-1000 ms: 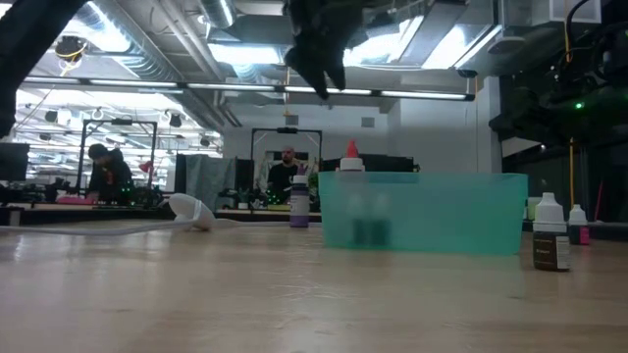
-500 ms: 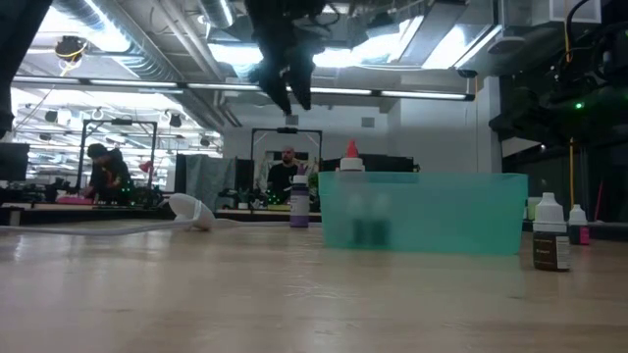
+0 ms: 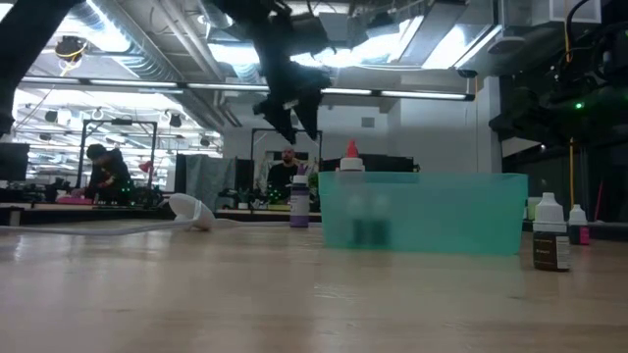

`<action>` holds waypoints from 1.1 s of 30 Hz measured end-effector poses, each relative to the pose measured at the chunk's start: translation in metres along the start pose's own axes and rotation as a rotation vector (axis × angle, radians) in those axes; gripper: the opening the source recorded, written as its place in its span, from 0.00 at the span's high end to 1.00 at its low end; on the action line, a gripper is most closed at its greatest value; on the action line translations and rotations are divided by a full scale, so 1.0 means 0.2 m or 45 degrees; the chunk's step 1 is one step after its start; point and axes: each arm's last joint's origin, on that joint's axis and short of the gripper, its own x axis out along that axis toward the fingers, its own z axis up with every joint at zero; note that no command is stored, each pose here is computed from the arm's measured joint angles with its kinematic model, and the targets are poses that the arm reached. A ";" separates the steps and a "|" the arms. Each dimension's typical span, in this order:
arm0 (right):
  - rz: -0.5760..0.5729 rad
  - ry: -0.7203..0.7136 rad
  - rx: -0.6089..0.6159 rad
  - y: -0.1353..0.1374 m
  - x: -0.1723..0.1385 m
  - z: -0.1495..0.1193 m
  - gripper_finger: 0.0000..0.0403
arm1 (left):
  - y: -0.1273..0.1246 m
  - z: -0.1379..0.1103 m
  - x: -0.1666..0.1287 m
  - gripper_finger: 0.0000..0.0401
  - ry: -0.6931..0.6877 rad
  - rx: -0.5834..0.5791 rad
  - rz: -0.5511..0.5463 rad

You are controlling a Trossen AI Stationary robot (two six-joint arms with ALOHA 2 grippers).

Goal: Pick & Place food coloring
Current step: Put the big violet food coloring bottle into the green bin

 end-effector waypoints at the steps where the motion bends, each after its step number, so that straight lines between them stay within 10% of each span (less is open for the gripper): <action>1: 0.000 -0.001 0.000 0.00 0.00 0.00 0.05 | 0.00 0.00 0.02 0.27 0.014 -0.001 0.003; 33: 0.000 0.000 0.000 0.00 0.00 0.00 0.05 | -0.01 -0.05 0.38 0.33 0.182 0.084 0.047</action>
